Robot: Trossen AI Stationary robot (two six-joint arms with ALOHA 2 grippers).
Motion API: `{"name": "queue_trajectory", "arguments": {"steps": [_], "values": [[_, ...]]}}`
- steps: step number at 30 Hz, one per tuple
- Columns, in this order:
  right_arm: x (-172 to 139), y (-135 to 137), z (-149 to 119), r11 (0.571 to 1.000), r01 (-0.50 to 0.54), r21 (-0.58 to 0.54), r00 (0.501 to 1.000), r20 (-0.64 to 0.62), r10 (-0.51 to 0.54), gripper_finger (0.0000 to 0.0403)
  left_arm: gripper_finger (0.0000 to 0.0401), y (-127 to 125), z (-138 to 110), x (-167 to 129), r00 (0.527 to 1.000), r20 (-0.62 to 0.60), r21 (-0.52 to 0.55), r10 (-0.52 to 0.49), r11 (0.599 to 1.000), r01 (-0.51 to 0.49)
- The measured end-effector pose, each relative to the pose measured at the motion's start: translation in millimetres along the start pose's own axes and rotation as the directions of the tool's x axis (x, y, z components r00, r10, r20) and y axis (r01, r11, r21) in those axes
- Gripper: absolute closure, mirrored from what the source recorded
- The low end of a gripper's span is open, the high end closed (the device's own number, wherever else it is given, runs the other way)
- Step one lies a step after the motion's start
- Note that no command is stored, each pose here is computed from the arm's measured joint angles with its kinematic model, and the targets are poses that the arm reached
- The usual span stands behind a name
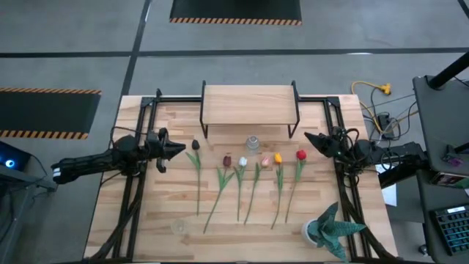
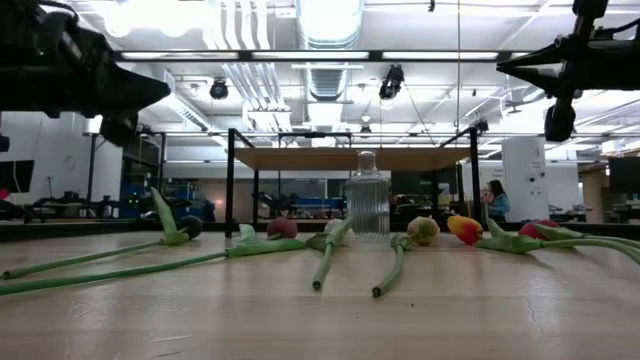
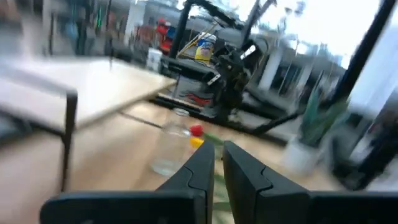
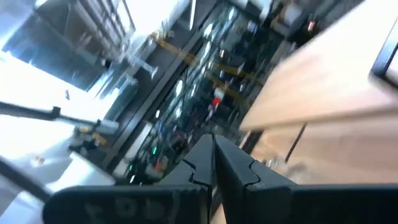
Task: Pick and place flowers into a vace then onto a shelf
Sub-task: Put the red tulip into the top transparent vase
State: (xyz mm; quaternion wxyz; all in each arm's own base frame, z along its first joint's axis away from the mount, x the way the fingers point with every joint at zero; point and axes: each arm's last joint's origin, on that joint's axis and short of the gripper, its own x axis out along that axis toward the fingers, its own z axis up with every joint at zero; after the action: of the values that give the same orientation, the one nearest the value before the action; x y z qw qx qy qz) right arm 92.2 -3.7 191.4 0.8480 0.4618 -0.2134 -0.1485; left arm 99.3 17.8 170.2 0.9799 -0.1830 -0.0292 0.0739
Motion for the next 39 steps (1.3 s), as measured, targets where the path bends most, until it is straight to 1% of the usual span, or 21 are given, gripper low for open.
{"name": "queue_trajectory", "arguments": {"steps": [2, 5, 7, 10, 12, 14, 18, 22, 26, 28, 33, 35, 37, 39], "values": [[-0.2, 3.8, 5.1, 1.000, -0.009, -0.022, 0.997, 0.073, 0.011, 0.0394, 0.0384, 0.2, 1.8, 0.1, 0.999, 0.026, -0.064, 0.021, 0.998, -0.019], [-0.4, 13.5, 13.4, 0.996, -0.060, -0.067, 0.987, 0.142, 0.070, 0.0394, 0.0384, 0.9, 0.8, 0.5, 0.999, 0.016, -0.082, 0.035, 0.996, -0.034], [1.6, 22.6, 19.0, 0.995, -0.051, -0.091, 0.988, 0.143, 0.064, 0.0390, 0.0384, 0.8, 1.0, 0.6, 0.999, 0.018, -0.082, 0.034, 0.996, -0.032], [8.1, 37.1, 26.3, 0.990, 0.045, -0.130, 0.994, 0.106, -0.031, 0.0373, 0.0384, 0.9, 0.7, 0.7, 0.999, 0.014, -0.082, 0.035, 0.996, -0.034], [14.7, 49.6, 30.9, 0.979, 0.106, -0.175, 0.993, 0.062, -0.096, 0.0356, 0.0384, 1.2, 0.9, 0.7, 0.999, 0.019, -0.082, 0.045, 0.996, -0.043], [22.8, 64.6, 35.8, 0.962, 0.153, -0.225, 0.988, 0.023, -0.152, 0.0334, 0.0384, 2.2, 1.2, 0.6, 0.996, 0.033, -0.084, 0.082, 0.993, -0.079], [40.8, 91.3, 41.5, 0.916, 0.247, -0.318, 0.960, -0.051, -0.276, 0.0282, 0.0384, 2.9, 1.5, 0.6, 0.994, 0.042, -0.084, 0.105, 0.991, -0.101], [54.4, 109.8, 44.4, 0.879, 0.369, -0.301, 0.902, -0.113, -0.417, 0.0233, 0.0384, 2.9, 1.5, 0.5, 0.994, 0.042, -0.084, 0.105, 0.991, -0.101], [66.1, 119.3, 41.7, 0.818, 0.492, -0.297, 0.821, -0.155, -0.550, 0.0196, 0.0384, 2.9, 1.5, 0.5, 0.994, 0.042, -0.084, 0.104, 0.991, -0.100], [73.3, 123.3, 37.9, 0.794, 0.526, -0.303, 0.786, -0.181, -0.590, 0.0184, 0.0384, 2.9, 1.5, 0.5, 0.994, 0.042, -0.084, 0.104, 0.991, -0.101], [91.7, 133.0, 25.3, 0.783, 0.563, -0.267, 0.723, -0.301, -0.622, 0.0175, 0.0384, 2.9, 1.5, 0.5, 0.994, 0.042, -0.084, 0.104, 0.991, -0.100], [97.8, 133.4, 17.8, 0.768, 0.584, -0.261, 0.679, -0.362, -0.639, 0.0178, 0.0384, 2.9, 1.5, 0.5, 0.994, 0.042, -0.084, 0.104, 0.991, -0.100], [102.3, 132.0, 10.6, 0.738, 0.624, -0.256, 0.622, -0.410, -0.668, 0.0181, 0.0384, 2.9, 1.5, 0.5, 0.994, 0.042, -0.084, 0.104, 0.991, -0.100], [104.5, 128.4, 4.4, 0.680, 0.687, -0.257, 0.547, -0.433, -0.717, 0.0184, 0.0384, 2.9, 1.5, 0.5, 0.994, 0.041, -0.084, 0.104, 0.991, -0.100]]}}
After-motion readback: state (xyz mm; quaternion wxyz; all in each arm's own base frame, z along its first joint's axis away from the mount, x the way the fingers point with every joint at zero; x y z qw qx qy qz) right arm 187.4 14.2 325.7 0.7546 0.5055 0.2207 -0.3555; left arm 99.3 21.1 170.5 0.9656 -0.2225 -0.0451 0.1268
